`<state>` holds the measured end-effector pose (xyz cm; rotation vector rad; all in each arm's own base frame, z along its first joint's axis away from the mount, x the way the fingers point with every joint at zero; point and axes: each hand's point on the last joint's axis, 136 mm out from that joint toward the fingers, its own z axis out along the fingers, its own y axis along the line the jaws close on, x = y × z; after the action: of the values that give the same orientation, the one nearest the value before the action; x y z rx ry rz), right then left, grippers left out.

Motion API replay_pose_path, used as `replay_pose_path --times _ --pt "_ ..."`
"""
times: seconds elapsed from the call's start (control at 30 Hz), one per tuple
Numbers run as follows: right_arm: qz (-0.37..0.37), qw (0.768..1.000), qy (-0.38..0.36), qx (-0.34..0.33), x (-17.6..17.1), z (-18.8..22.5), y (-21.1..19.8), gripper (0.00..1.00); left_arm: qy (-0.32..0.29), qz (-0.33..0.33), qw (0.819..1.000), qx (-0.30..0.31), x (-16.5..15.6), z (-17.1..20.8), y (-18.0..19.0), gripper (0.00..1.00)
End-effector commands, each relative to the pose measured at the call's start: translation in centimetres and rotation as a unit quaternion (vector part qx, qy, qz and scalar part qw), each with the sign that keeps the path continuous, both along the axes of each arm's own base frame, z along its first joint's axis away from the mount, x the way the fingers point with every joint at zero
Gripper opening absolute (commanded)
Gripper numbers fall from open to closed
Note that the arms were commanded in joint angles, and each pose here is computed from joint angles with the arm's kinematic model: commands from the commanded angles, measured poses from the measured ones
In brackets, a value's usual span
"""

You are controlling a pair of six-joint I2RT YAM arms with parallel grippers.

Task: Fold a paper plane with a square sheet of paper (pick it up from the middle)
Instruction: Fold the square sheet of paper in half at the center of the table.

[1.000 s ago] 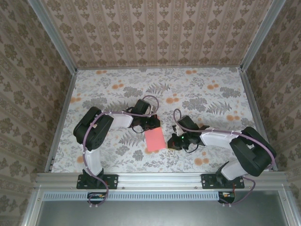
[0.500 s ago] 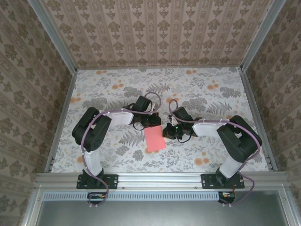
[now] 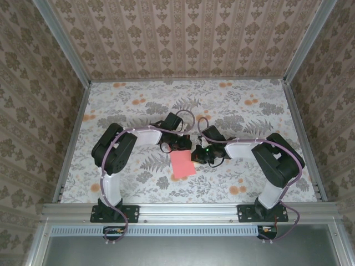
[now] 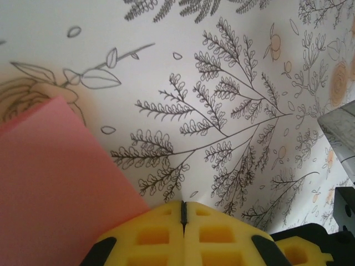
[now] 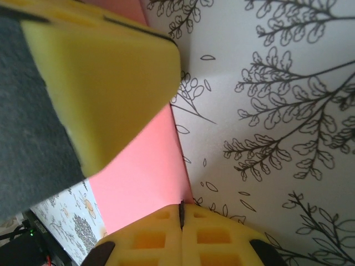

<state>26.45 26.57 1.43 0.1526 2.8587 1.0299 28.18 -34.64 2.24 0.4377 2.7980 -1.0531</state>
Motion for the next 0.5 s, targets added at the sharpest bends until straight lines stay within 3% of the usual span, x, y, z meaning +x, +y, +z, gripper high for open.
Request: replay_pose_path --times 0.0,0.47 --pt "-0.009 0.997 0.049 -0.058 -1.5 -2.5 -2.1 0.0 0.001 -0.008 1.0 0.026 0.3 -1.6 1.0 0.0" --pt "0.012 0.986 0.11 -0.122 -5.3 -5.1 -5.0 0.0 -0.018 0.019 0.999 0.037 4.8 -2.3 4.1 0.0"
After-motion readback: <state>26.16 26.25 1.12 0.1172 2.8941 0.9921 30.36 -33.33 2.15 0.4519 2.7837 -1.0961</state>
